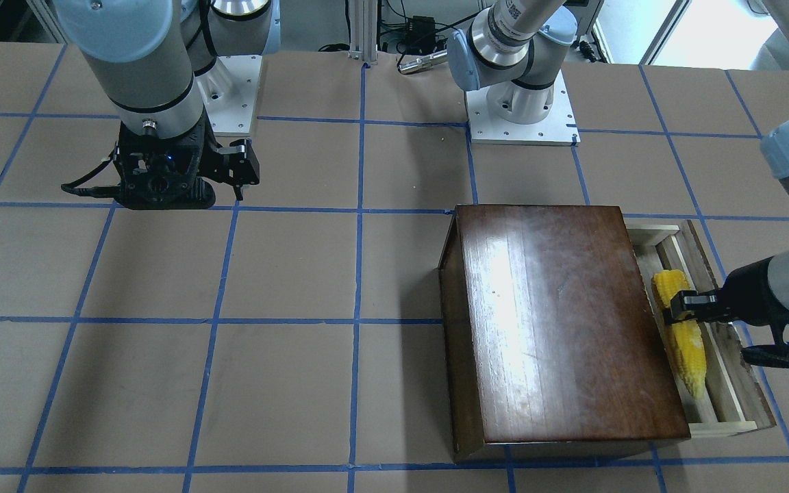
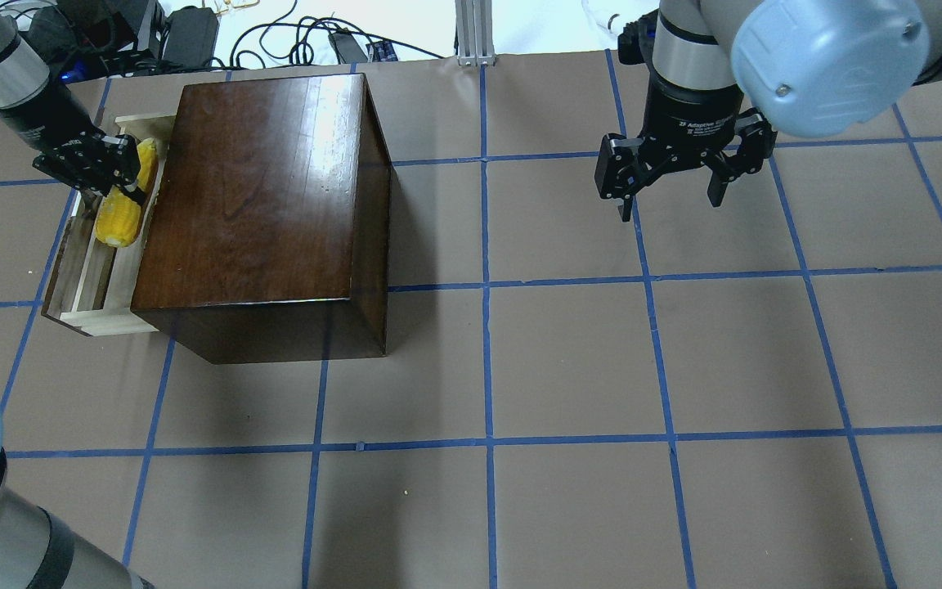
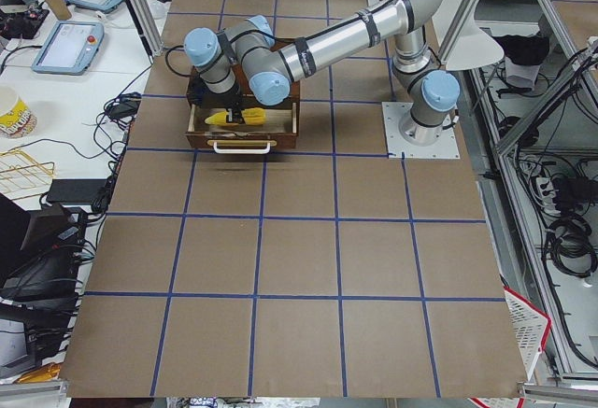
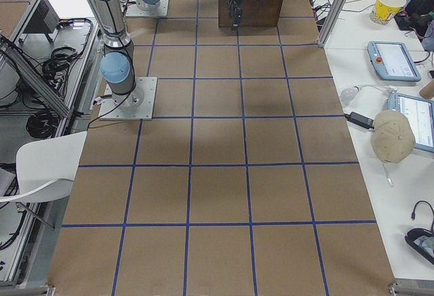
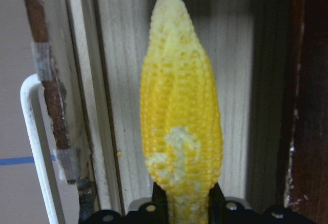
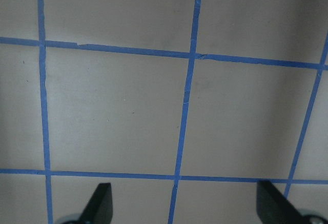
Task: Open drawer and put corn inside
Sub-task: 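Carry the corn over the open drawer and lower it inside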
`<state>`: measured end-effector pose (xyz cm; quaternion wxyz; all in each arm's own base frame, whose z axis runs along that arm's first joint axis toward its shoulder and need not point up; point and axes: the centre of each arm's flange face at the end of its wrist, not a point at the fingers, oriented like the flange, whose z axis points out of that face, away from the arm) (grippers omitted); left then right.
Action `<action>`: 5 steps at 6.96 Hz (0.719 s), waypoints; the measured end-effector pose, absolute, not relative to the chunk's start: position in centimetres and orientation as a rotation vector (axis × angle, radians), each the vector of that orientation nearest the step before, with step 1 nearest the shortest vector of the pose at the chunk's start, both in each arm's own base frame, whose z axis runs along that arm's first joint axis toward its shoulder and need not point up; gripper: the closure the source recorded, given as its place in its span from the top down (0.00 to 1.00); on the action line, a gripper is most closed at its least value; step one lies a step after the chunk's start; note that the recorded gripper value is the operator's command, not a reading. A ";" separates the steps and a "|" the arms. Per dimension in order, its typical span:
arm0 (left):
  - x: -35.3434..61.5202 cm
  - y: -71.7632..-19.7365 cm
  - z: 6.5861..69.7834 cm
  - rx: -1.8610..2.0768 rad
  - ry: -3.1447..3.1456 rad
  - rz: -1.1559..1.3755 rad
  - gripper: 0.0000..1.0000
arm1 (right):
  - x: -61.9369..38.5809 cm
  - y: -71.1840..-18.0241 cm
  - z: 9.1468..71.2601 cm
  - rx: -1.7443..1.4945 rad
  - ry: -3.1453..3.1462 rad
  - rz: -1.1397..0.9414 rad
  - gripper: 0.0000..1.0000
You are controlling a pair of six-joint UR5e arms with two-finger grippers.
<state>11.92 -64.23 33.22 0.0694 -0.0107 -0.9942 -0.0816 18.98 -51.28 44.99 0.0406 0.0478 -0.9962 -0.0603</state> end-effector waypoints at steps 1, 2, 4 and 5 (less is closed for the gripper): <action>12.0 -64.3 32.7 -0.027 -2.990 -0.253 0.90 | 19.0 -51.3 45.0 0.145 -3.051 -0.185 1.00; 12.0 -64.4 32.5 -0.019 -2.988 -0.256 1.00 | 19.0 -51.3 45.0 0.145 -3.051 -0.185 1.00; 12.1 -64.5 33.2 -0.014 -2.994 -0.244 1.00 | 19.0 -51.3 45.0 0.145 -3.051 -0.185 1.00; 12.0 -64.3 34.1 -0.011 -3.001 -0.235 1.00 | 19.0 -51.3 45.0 0.145 -3.051 -0.185 1.00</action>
